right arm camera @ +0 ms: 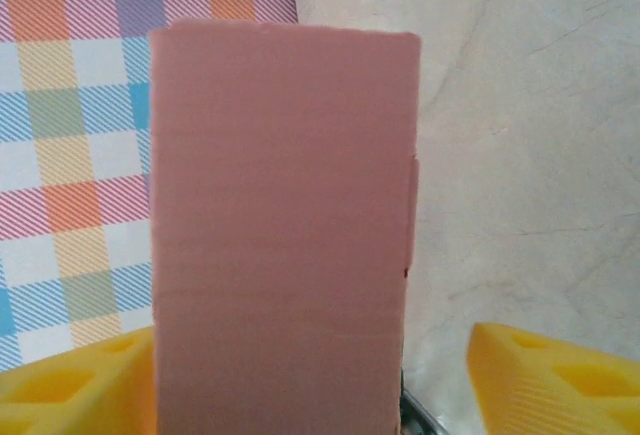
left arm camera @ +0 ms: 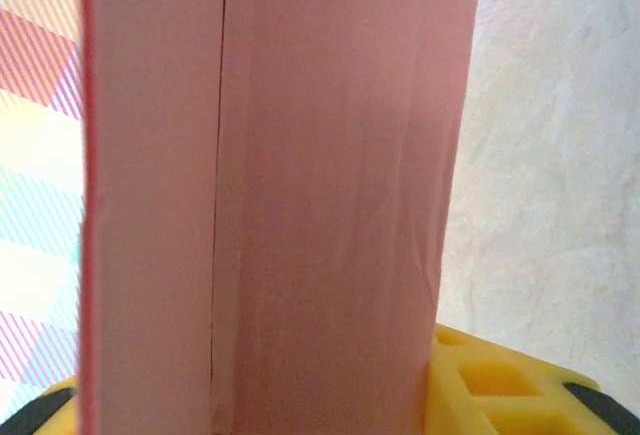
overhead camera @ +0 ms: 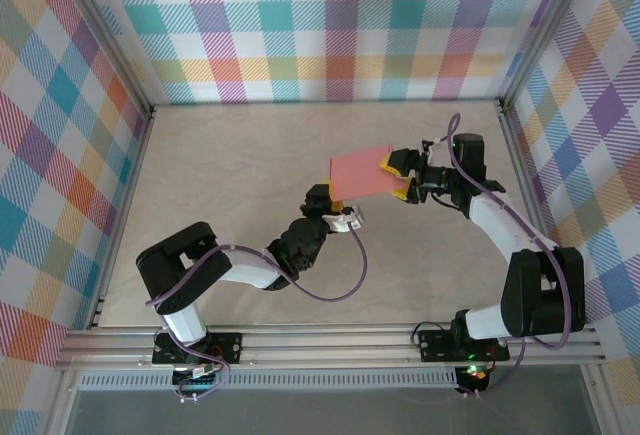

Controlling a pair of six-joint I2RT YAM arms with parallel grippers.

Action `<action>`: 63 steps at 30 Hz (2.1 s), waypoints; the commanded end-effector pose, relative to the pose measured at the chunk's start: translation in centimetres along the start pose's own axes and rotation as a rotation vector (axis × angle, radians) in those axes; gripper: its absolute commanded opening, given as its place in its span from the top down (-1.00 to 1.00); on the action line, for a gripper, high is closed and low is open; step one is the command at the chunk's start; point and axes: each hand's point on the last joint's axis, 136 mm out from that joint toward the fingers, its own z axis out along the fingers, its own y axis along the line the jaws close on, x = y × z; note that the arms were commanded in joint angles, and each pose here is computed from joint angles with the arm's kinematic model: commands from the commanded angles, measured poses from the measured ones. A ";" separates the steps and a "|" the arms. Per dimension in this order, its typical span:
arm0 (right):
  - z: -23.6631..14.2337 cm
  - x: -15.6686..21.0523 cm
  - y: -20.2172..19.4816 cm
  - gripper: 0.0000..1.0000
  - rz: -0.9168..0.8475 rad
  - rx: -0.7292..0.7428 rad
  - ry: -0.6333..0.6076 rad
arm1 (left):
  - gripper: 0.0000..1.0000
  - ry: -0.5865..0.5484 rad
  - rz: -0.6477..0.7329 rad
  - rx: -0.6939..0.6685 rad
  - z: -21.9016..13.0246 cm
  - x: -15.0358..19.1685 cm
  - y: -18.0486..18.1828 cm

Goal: Fold the paper box

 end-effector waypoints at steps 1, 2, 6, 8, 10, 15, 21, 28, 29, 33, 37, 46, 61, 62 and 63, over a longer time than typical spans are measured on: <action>-1.1 -0.3 0.5 -0.68 -0.053 0.044 -0.056 | 0.19 -0.017 -0.078 0.020 -0.2 -1.3 1.0; -1.4 -0.5 0.3 -0.71 -0.062 0.062 -0.074 | 0.19 -0.012 -0.081 0.048 -0.3 -1.2 0.7; -3.0 -1.3 -0.4 -0.77 -0.092 0.131 -0.158 | 0.17 0.033 -0.113 0.176 -0.8 -0.4 -0.8; -3.7 -1.4 -0.5 -0.78 -0.102 0.142 -0.180 | 0.15 0.057 -0.129 0.268 -1.1 0.1 -1.9; -4.1 -1.2 -0.6 -0.78 -0.119 0.169 -0.188 | 0.13 0.097 -0.160 0.374 -1.6 0.8 -2.9; -5.4 -0.1 -1.2 -0.77 -0.217 0.262 -0.194 | 0.12 0.146 -0.254 0.586 -3.0 1.9 -4.7; -8.1 1.3 -1.8 -0.73 -0.399 0.466 -0.199 | 0.12 0.225 -0.277 0.815 -5.1 2.5 -6.5; -8.9 3.0 -1.4 -0.71 -0.683 0.675 -0.094 | 0.12 0.318 -0.303 1.040 -8.8 2.6 -6.8; -8.7 3.4 -1.3 -0.70 -0.730 0.694 -0.069 | 0.12 0.330 -0.304 1.065 -9.3 2.6 -6.8; -7.0 5.5 -1.5 -0.54 -1.000 0.740 0.073 | 0.12 0.373 -0.292 1.117 -10.6 3.5 -7.0; -4.8 8.7 -1.8 -0.19 -1.204 0.636 0.209 | 0.12 0.392 -0.306 1.177 -11.5 3.4 -6.6; -2.8 11.1 -2.6 0.20 -1.371 0.492 0.315 | 0.11 0.424 -0.320 1.255 -12.1 3.5 -7.2; -0.5 12.5 -6.3 0.74 -1.338 0.406 0.464 | 0.11 0.417 -0.311 1.263 -12.0 3.7 -7.9; -0.4 12.6 -6.5 0.74 -1.329 0.408 0.472 | 0.11 0.416 -0.311 1.262 -12.0 3.7 -7.9; -0.4 12.5 -6.6 0.74 -1.325 0.413 0.474 | 0.11 0.416 -0.311 1.264 -12.0 3.7 -8.0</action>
